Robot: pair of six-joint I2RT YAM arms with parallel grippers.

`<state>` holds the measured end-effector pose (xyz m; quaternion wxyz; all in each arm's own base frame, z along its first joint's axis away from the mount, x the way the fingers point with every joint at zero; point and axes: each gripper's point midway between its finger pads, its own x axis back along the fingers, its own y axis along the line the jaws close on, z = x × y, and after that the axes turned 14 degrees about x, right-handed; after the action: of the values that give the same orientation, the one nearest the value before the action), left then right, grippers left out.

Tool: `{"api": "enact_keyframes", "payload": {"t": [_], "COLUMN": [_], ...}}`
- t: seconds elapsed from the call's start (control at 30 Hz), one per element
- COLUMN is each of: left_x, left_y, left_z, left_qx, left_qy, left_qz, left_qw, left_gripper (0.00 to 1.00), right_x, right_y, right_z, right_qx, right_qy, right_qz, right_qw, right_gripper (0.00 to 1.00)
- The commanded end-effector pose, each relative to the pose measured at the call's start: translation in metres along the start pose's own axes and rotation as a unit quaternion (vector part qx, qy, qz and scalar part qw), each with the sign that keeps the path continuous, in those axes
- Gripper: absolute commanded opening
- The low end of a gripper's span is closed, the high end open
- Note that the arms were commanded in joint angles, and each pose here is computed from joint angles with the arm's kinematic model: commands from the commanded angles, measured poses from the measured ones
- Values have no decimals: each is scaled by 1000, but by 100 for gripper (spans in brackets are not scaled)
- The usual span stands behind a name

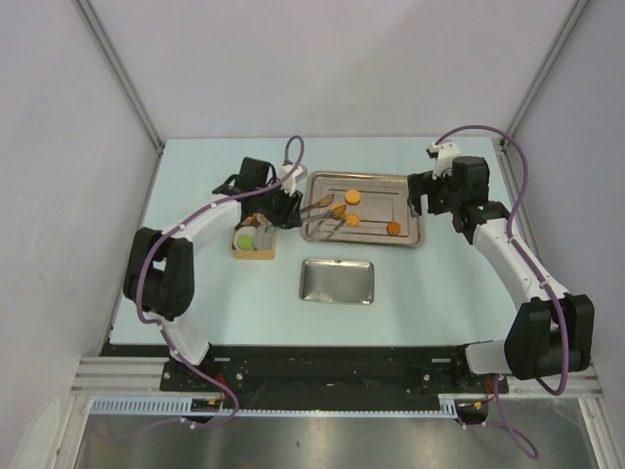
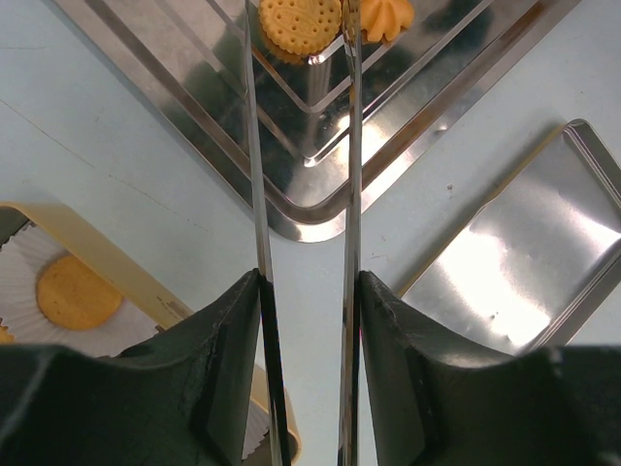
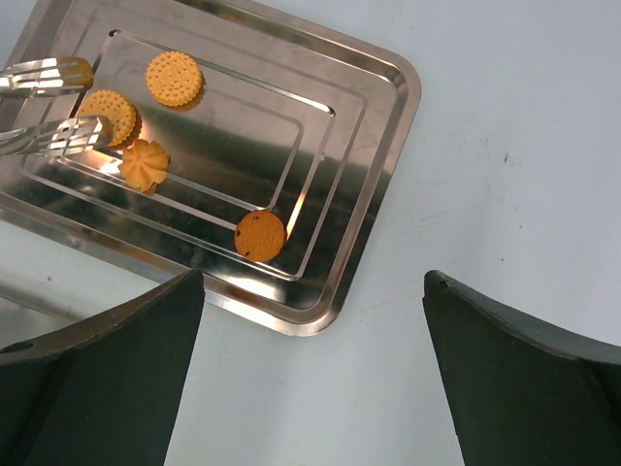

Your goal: Pack the cookies

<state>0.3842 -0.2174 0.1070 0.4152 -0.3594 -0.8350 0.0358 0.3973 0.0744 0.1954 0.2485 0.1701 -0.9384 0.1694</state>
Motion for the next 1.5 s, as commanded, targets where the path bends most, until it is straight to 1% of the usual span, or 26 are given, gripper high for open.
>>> {"api": "enact_keyframes", "payload": {"t": [0.0,0.4,0.57,0.8,1.03,1.33,1.47], "left_x": [-4,-16,-16,-12,-5,9,18], "left_y": [-3,-2,-1,-1,-7,-14,-20], "left_z": [-3,5,5,4,-2,0,-4], "left_qx": [-13,-13,-14,-17,-21,-27,-32], "left_qy": [-9,8,8,4,-4,-16,-31], "left_qz": [6,7,4,-1,4,8,10], "left_qw": [1000,1000,1000,1000,1000,999,999], "left_gripper": [48,49,47,41,30,25,23], "right_x": [3,5,6,6,8,7,9], "right_y": [-5,-5,-6,-6,-7,-8,-8], "right_z": [-15,-16,-16,-16,-18,-17,-18], "right_qx": [7,8,8,8,8,7,7], "right_qy": [-24,-26,-27,-27,-30,-29,-31], "right_qz": [6,8,10,8,8,9,10], "right_qw": [1000,1000,1000,1000,999,1000,999], "right_gripper": [100,100,100,100,100,100,100]}}
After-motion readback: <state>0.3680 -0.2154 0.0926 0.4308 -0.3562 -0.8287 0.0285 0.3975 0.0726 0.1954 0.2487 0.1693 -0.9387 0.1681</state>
